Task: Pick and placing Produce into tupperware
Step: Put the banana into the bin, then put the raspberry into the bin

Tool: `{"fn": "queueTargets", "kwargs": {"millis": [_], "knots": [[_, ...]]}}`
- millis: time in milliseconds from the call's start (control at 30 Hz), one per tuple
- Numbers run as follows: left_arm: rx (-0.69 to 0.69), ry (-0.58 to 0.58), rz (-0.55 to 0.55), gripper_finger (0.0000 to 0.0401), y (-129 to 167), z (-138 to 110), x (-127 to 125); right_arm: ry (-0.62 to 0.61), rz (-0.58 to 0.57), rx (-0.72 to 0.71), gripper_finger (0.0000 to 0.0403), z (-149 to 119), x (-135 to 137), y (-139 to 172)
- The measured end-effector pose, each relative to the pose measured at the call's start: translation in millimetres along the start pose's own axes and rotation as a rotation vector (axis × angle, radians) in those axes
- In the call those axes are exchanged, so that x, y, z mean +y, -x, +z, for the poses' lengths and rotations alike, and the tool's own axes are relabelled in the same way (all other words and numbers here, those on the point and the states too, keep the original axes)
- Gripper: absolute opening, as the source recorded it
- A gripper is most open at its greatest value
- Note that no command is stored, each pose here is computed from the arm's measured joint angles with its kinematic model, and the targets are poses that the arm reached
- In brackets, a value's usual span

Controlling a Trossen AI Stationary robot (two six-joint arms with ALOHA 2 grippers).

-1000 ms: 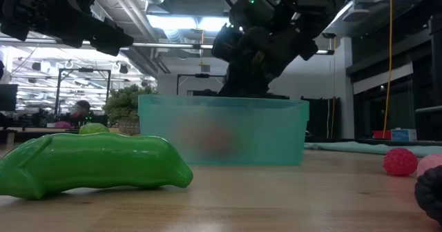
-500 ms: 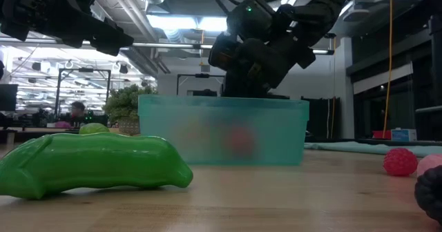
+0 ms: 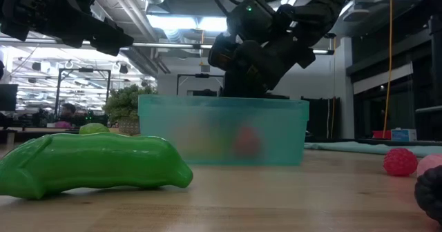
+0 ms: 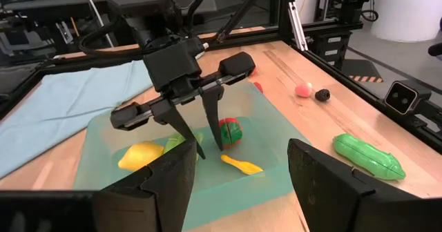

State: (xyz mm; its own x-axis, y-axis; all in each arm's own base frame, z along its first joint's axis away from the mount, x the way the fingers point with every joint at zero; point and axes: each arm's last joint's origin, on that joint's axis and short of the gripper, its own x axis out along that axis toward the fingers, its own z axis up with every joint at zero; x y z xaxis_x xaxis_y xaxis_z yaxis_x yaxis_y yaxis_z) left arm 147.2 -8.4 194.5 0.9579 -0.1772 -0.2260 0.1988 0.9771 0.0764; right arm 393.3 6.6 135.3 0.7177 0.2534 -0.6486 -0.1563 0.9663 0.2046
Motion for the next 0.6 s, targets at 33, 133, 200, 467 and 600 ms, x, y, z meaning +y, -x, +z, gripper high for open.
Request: {"fn": "queueTargets", "kwargs": {"millis": [33, 133, 200, 467, 600], "knots": [[0.000, 0.000, 0.000, 0.0220, 0, 0, 0, 0.002, 0.000, -0.006, 0.0115, 1, 0, 1], [0.000, 0.000, 0.000, 0.0220, 0, 0, 0, -0.005, -0.001, -0.030, 0.0125, 11, -1, 3], [0.000, 0.000, 0.000, 0.0220, 0, 0, 0, -0.042, 0.004, -0.043, 0.0127, 21, 0, 5], [0.000, 0.003, 0.001, 0.0220, 0, 0, 0, 0.007, -0.006, 0.049, 0.0128, 57, 1, 18], [0.000, 0.007, 0.001, 0.0220, 0, 0, 0, 0.046, -0.009, 0.044, 0.0128, 65, 2, 29]]}}
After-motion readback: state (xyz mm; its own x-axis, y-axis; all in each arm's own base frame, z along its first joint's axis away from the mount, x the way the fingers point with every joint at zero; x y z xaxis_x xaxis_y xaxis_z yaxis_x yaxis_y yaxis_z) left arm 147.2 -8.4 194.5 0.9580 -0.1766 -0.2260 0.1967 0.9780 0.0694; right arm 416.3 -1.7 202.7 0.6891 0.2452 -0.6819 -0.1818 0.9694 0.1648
